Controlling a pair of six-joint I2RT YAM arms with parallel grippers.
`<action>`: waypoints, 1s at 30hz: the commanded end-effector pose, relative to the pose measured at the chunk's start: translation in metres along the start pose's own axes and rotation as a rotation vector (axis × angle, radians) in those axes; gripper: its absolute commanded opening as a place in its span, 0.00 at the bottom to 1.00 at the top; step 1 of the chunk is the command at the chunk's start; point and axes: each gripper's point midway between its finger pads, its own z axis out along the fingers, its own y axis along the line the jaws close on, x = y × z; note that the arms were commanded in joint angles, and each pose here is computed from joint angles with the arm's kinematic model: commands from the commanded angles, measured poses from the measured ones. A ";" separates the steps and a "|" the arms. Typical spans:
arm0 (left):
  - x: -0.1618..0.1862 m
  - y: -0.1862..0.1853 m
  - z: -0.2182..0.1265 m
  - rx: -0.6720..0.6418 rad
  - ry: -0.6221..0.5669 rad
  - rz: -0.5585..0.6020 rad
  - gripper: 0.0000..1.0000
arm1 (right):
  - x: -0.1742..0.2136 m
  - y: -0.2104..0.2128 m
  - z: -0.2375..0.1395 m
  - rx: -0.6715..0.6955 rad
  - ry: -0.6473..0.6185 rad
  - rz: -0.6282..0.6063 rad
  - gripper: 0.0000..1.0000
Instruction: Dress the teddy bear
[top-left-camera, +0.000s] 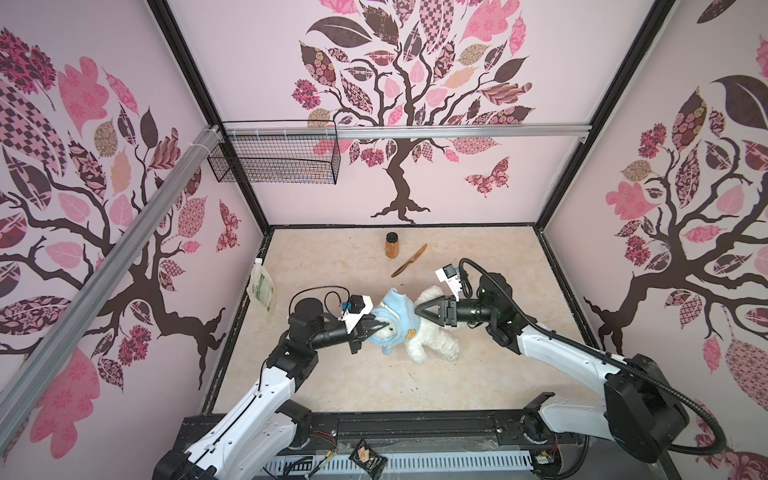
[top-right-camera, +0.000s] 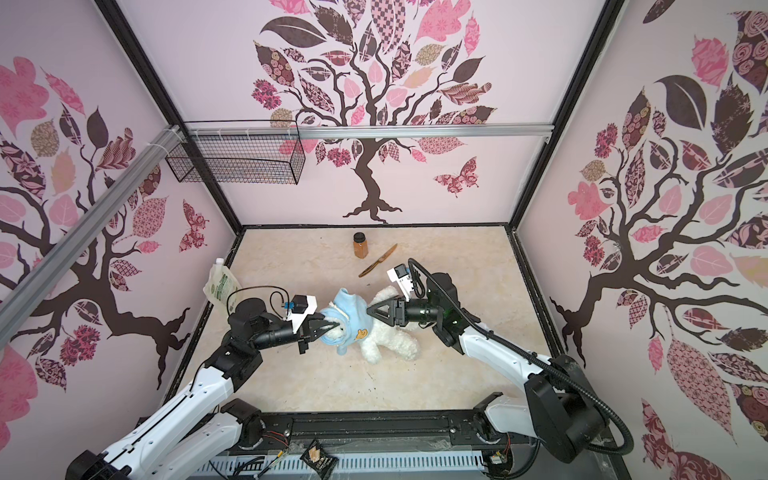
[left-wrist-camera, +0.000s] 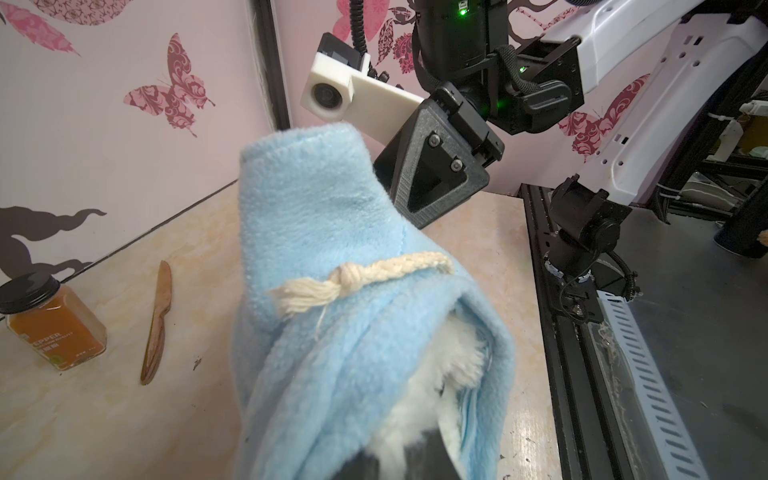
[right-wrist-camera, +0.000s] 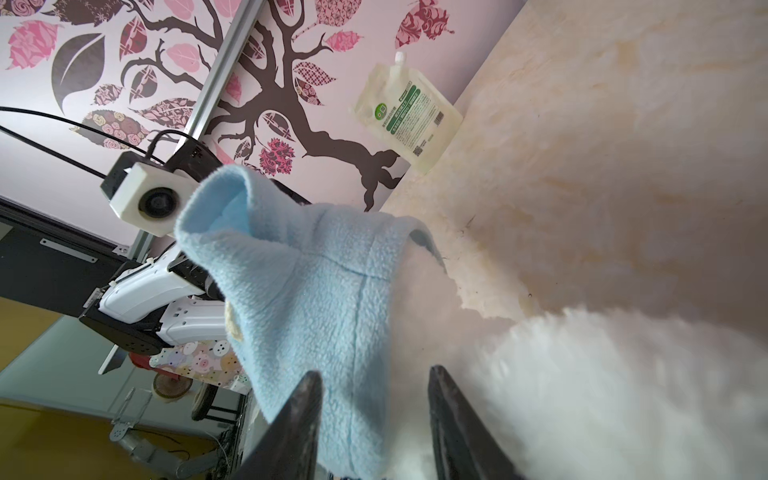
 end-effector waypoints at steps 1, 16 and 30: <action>-0.006 -0.006 -0.001 0.026 -0.031 0.066 0.00 | -0.009 0.013 0.010 -0.060 0.005 -0.014 0.40; 0.001 -0.014 -0.002 0.050 0.015 0.079 0.00 | -0.036 -0.051 -0.009 0.168 -0.162 0.169 0.00; -0.053 -0.024 -0.029 -0.023 -0.276 0.094 0.00 | -0.014 -0.158 -0.127 0.576 -0.641 0.445 0.00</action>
